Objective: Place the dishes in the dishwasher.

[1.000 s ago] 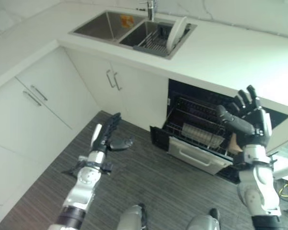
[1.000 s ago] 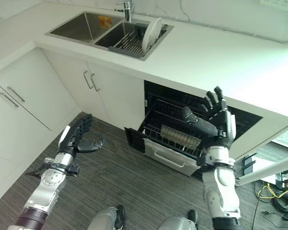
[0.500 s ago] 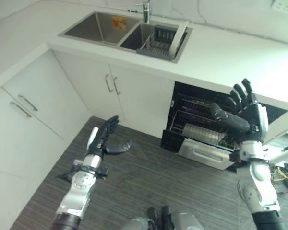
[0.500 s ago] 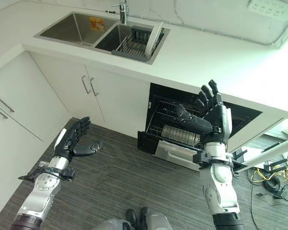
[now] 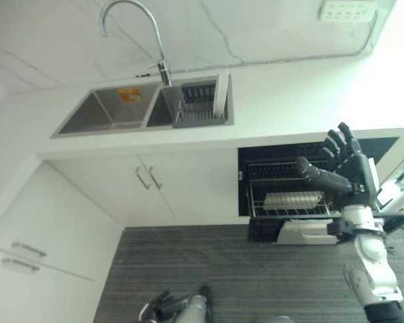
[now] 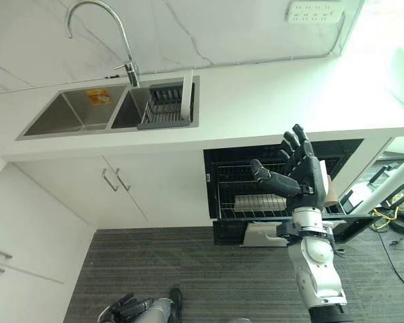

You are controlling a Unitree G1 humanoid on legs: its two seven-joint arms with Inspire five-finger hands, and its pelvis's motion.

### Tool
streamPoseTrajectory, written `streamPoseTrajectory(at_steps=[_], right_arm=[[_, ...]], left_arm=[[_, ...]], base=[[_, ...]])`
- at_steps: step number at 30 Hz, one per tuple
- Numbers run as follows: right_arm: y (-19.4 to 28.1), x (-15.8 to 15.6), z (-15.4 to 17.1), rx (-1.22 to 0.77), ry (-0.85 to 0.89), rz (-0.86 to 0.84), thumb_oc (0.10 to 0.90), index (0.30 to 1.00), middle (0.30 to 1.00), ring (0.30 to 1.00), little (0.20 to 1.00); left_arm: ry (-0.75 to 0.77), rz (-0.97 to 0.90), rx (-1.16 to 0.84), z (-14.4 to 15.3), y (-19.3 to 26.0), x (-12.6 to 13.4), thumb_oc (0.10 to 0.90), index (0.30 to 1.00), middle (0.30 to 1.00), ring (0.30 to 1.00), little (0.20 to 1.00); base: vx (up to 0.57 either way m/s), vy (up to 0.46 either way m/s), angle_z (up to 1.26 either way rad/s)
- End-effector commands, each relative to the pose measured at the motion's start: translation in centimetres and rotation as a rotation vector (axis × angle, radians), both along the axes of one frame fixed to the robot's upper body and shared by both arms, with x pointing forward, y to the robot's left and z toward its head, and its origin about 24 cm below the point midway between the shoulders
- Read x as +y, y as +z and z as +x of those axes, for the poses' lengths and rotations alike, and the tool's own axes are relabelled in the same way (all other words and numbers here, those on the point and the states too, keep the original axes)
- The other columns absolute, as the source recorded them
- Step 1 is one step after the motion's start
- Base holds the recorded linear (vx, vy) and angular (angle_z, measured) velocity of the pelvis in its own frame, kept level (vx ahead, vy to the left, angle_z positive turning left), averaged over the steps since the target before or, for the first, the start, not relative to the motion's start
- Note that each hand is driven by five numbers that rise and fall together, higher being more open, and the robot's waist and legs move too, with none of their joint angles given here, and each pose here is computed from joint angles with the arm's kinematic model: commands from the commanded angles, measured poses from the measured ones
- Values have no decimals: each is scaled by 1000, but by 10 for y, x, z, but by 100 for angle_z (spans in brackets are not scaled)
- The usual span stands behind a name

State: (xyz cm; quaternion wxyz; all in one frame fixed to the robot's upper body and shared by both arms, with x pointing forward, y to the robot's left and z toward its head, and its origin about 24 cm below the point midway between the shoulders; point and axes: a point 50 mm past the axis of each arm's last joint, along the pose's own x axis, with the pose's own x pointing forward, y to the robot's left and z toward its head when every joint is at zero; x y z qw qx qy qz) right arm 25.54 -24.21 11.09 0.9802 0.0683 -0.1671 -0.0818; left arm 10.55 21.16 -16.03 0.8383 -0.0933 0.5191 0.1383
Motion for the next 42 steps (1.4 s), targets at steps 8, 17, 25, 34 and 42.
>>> streamPoseTrajectory(at_steps=[8, 17, 25, 34, 42], right_arm=[[63, 15, 5, -335, 52, -2, 800, 900, 900, 900, 900], [69, 15, 7, -349, 47, -17, 800, 900, 900, 900, 900], [70, 27, 10, -341, 70, -37, 800, 900, 900, 900, 900], [59, 28, 6, -297, 75, -25, 800, 900, 900, 900, 900], [61, 19, 2, -336, 10, -11, 800, 900, 900, 900, 900]], left_arm=[[74, 19, 116, -37, -4, 20, 800, 900, 900, 900, 900], [58, 29, 20, -21, -1, 4, 800, 900, 900, 900, 900], [78, 36, 52, -27, -3, 5, 800, 900, 900, 900, 900], [97, 71, 125, -45, -7, 12, 800, 900, 900, 900, 900], [-27, 97, 139, -46, -8, 10, 800, 900, 900, 900, 900]], base=[[168, 110, -49], [66, -197, -6], [217, 92, -5], [170, 151, -29], [159, 182, 4]])
